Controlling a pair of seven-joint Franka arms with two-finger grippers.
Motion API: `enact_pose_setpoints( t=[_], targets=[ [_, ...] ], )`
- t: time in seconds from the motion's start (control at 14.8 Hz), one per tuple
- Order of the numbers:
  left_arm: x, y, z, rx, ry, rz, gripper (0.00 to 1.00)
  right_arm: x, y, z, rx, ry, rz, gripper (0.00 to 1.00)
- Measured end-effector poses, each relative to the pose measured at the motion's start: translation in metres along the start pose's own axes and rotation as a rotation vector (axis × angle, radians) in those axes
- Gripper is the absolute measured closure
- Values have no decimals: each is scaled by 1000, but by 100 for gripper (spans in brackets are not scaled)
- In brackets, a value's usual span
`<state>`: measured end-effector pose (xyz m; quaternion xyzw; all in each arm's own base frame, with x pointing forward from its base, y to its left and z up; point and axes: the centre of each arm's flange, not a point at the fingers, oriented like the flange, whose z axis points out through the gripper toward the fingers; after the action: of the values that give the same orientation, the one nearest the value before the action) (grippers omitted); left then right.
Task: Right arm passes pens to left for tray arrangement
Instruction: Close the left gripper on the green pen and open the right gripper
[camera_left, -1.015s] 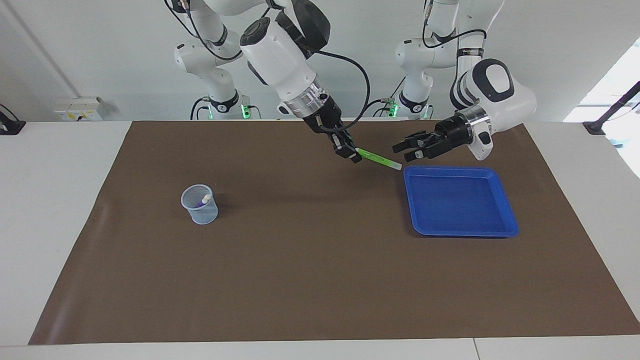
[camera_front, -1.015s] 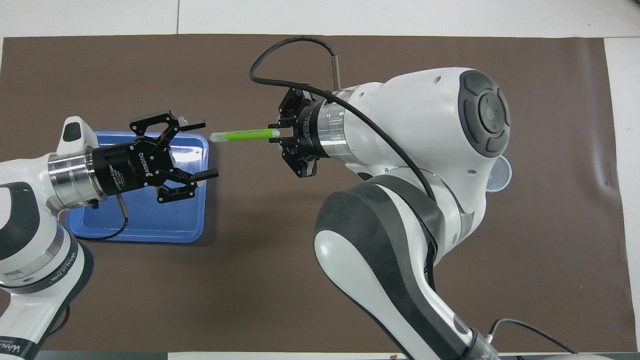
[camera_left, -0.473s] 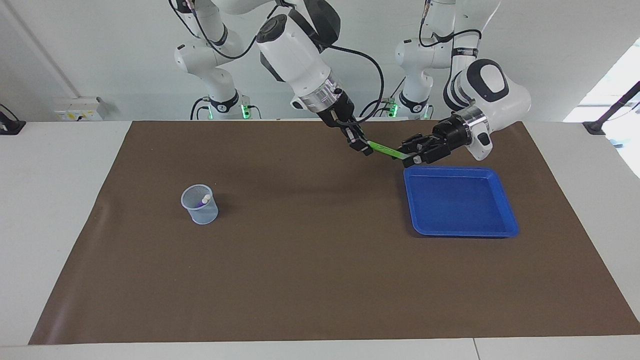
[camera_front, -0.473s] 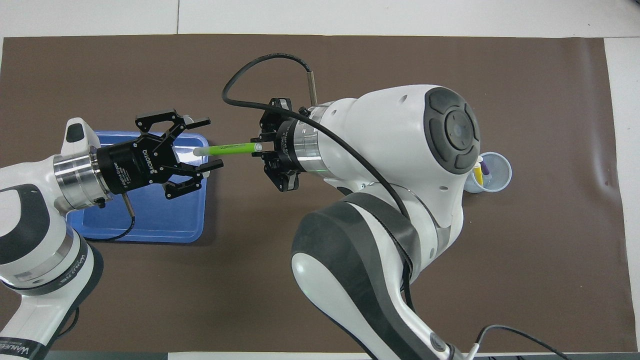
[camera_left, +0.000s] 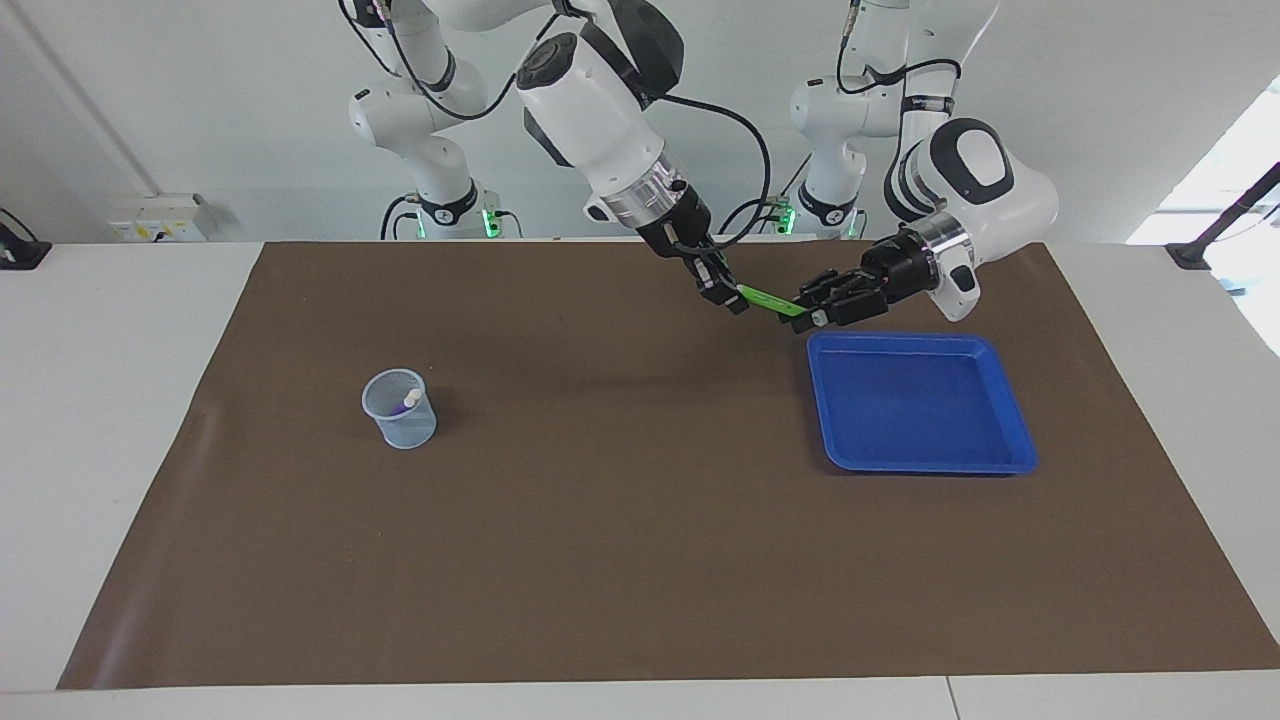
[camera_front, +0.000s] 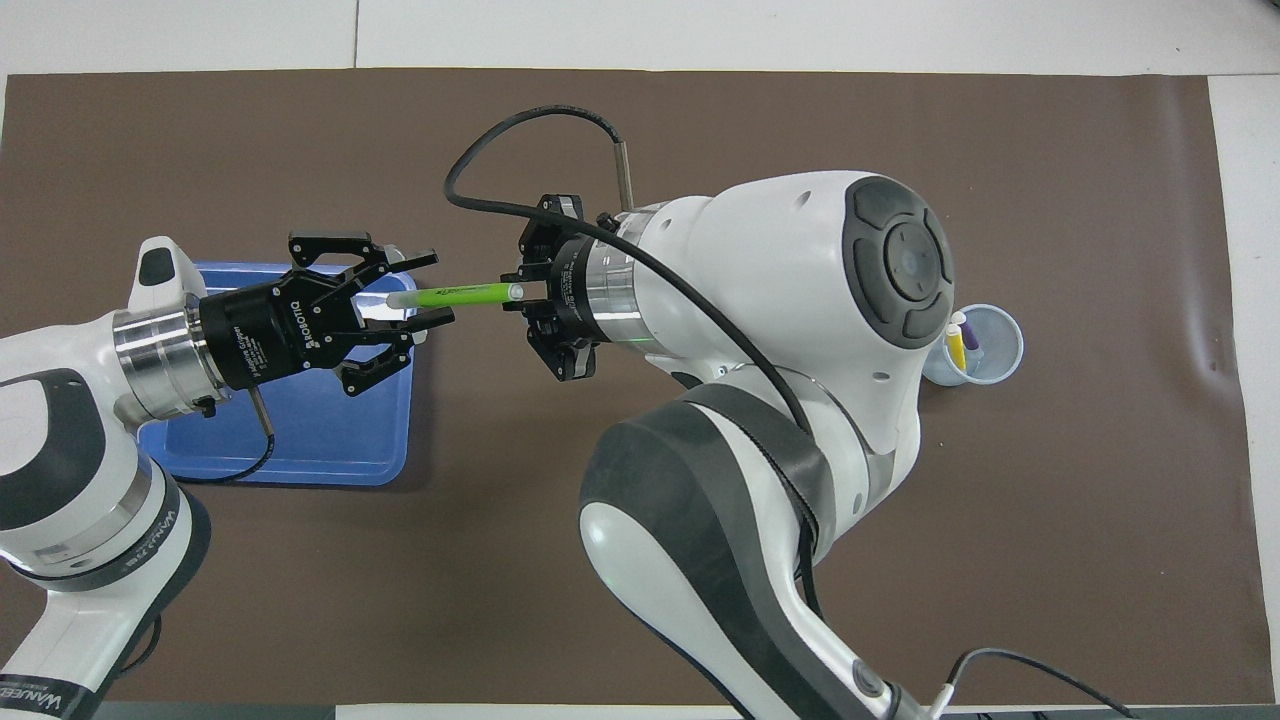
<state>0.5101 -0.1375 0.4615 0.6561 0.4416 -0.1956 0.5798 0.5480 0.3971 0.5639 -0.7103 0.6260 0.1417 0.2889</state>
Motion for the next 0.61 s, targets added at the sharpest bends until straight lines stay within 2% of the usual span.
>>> enact_pose_setpoints(
  t=[0.41, 0.54, 0.61],
  targets=[
    [0, 1, -3, -5, -1, -1, 55, 0, 0, 0, 2, 0, 0, 83],
    [0, 0, -3, -4, -1, -5, 58, 0, -1, 0, 3, 0, 1, 83],
    [1, -1, -3, -2, -2, -7, 65, 1, -1, -1, 7, -1, 1, 83]
  ],
)
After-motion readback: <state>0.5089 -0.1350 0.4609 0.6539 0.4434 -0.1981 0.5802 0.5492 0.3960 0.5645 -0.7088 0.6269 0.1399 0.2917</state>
